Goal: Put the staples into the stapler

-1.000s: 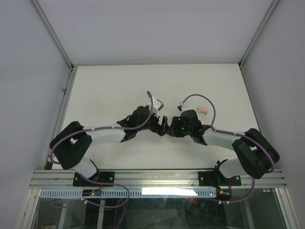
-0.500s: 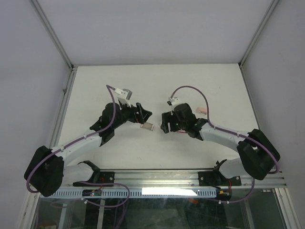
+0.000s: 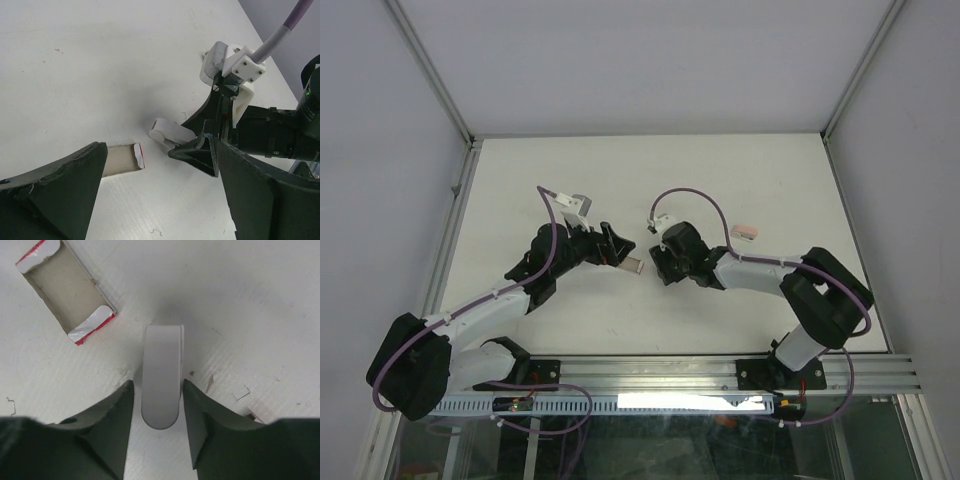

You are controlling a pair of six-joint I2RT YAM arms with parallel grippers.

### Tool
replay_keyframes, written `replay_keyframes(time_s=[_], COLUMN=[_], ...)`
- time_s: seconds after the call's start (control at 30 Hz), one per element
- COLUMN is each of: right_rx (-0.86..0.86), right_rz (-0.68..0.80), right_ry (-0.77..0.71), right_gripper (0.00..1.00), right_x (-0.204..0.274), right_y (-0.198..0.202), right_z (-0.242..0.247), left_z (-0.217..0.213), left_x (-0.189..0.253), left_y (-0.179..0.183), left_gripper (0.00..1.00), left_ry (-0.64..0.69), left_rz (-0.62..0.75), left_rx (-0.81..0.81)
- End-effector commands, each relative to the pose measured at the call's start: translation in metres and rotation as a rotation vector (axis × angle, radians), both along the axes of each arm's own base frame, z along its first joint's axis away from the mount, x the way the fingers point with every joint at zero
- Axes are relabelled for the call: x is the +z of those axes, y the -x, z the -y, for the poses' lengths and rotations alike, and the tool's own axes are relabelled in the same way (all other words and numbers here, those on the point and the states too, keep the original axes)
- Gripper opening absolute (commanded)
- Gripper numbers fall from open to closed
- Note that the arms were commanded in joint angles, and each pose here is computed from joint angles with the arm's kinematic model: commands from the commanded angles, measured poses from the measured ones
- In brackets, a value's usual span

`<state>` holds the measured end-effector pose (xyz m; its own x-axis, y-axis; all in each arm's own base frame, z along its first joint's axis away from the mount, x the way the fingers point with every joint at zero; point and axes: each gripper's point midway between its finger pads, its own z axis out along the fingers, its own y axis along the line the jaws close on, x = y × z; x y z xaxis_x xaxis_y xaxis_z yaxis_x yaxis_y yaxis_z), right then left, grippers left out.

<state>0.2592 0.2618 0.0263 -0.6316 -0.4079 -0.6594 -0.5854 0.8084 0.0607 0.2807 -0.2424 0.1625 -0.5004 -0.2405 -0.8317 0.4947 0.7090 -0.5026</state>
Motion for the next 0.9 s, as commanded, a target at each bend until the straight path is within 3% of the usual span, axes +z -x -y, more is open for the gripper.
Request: replay_keyframes(time_s=[0.0,0.17,0.23,0.37,0.57,0.87], right_rx=[-0.011,0.009,0.028,0.102,0.354,0.671], right_rz=[0.081,0.091,0.095,0.089,-0.023,-0.185], right_ry=[0.016,-0.016,-0.046,-0.147,-0.368,-0.561], right_gripper=[0.43,0.21,0.17,0.15,0.15,0.16], right_x=[0.013,0.023,0.033,0.070,0.136,0.210], right_y=[-0.018,-0.014,-0.011,0.003,0.052,0.127], right_z=[-0.009,-0.011,-0.014,-0.025,-0.039,-0.042], left_z=[0.000,0.000,0.000,0.008,0.019,0.035], left_x=[0.020,0.024,0.026,0.034,0.041,0.103], left_y=[-0.001,0.007,0.013,0.030,0.048,0.101], left_gripper=[0.96,0.96,0.96,0.96,0.92,0.94], left_ry=[0.060,0.078,0.088,0.113,0.112,0.214], left_rz=[0.049,0.082,0.098,0.142,0.122,0.226], left_rx=[-0.001,-0.038,-0.059,-0.161,-0.288,-0.556])
